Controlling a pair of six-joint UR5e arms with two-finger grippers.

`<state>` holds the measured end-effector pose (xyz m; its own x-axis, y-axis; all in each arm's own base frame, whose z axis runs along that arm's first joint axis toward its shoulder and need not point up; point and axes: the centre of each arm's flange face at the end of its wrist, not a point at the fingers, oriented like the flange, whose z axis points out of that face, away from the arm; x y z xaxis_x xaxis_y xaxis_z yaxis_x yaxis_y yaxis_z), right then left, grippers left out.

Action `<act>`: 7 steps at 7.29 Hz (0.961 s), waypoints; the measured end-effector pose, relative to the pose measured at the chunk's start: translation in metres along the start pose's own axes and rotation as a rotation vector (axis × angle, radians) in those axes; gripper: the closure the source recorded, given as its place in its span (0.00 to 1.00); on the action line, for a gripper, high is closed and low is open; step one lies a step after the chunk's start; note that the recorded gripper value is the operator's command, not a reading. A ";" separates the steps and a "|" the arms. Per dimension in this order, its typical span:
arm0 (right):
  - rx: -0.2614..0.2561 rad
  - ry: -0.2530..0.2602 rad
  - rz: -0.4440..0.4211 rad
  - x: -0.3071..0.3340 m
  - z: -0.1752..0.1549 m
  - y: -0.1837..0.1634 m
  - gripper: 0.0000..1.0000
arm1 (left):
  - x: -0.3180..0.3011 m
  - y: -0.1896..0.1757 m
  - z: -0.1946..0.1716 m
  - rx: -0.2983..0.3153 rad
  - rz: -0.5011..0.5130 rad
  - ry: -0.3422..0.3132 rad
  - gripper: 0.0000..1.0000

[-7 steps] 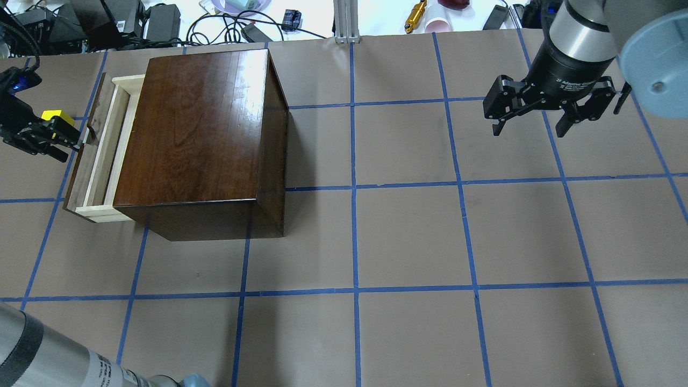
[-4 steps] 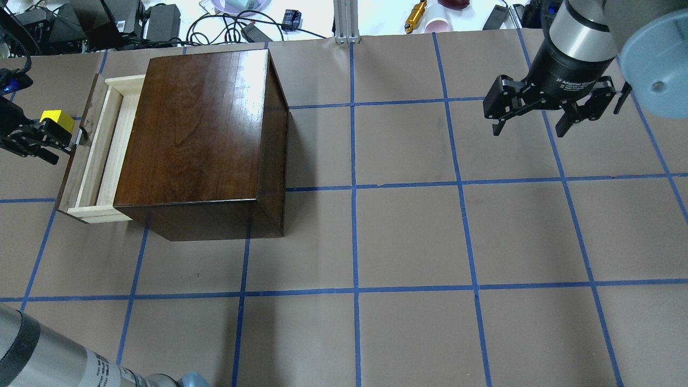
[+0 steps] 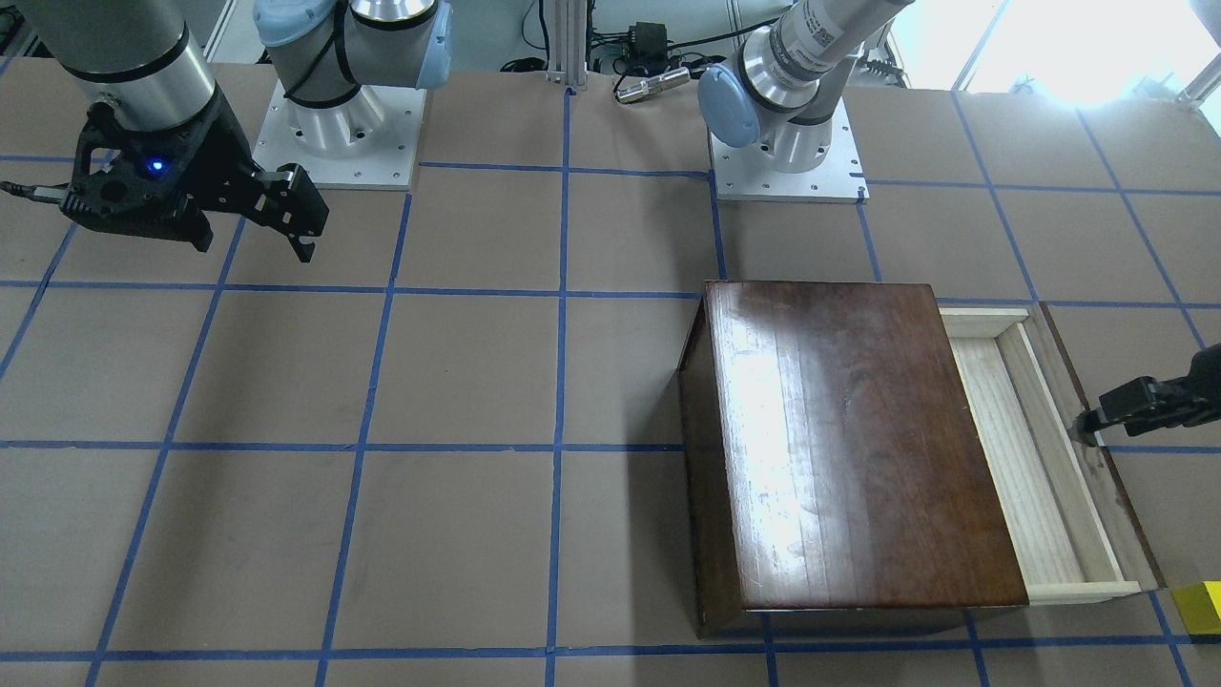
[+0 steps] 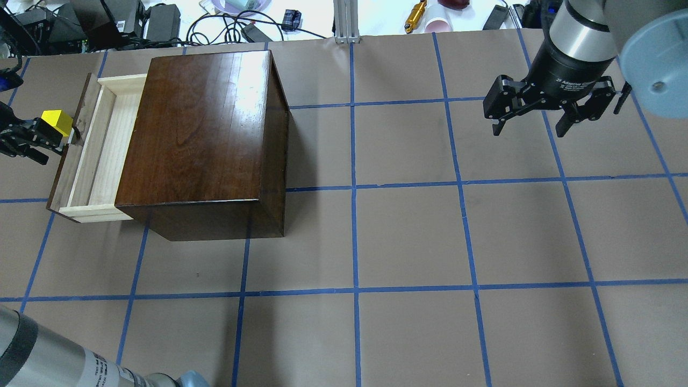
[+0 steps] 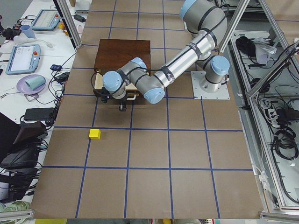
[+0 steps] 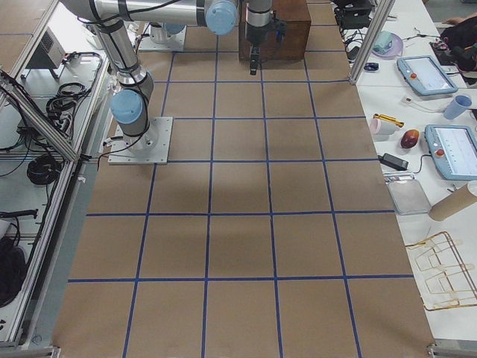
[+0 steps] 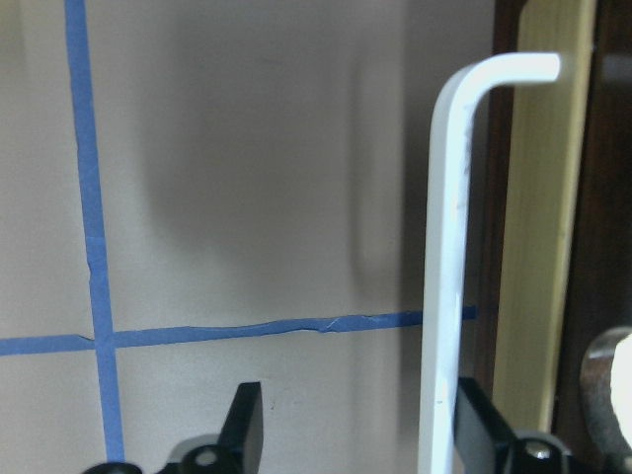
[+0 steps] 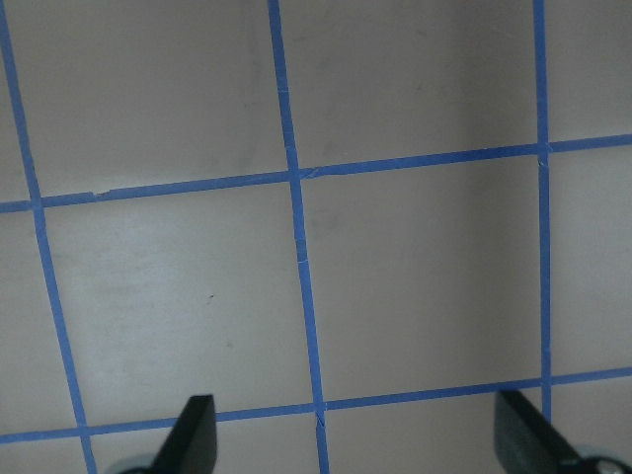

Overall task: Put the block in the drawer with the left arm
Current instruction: 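Release the handle and move the left gripper over the yellow cube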

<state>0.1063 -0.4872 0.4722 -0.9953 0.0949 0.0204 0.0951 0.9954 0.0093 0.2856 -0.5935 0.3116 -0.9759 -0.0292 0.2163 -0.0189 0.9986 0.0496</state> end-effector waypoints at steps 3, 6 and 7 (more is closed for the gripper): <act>0.000 0.000 0.000 0.000 0.000 0.000 0.00 | 0.000 -0.005 -0.020 0.032 -0.002 -0.020 0.29; 0.000 0.000 0.000 0.000 0.000 0.000 0.00 | -0.024 -0.035 -0.025 0.052 -0.006 -0.059 0.27; 0.000 0.000 0.000 0.000 0.000 0.000 0.00 | -0.036 -0.048 -0.025 0.055 -0.003 -0.075 0.27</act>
<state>0.1062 -0.4872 0.4722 -0.9953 0.0949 0.0207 0.0951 0.9954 0.0092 0.3270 -0.6420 0.3255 -0.9893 -0.0311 0.1425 -0.0320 0.9995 -0.0044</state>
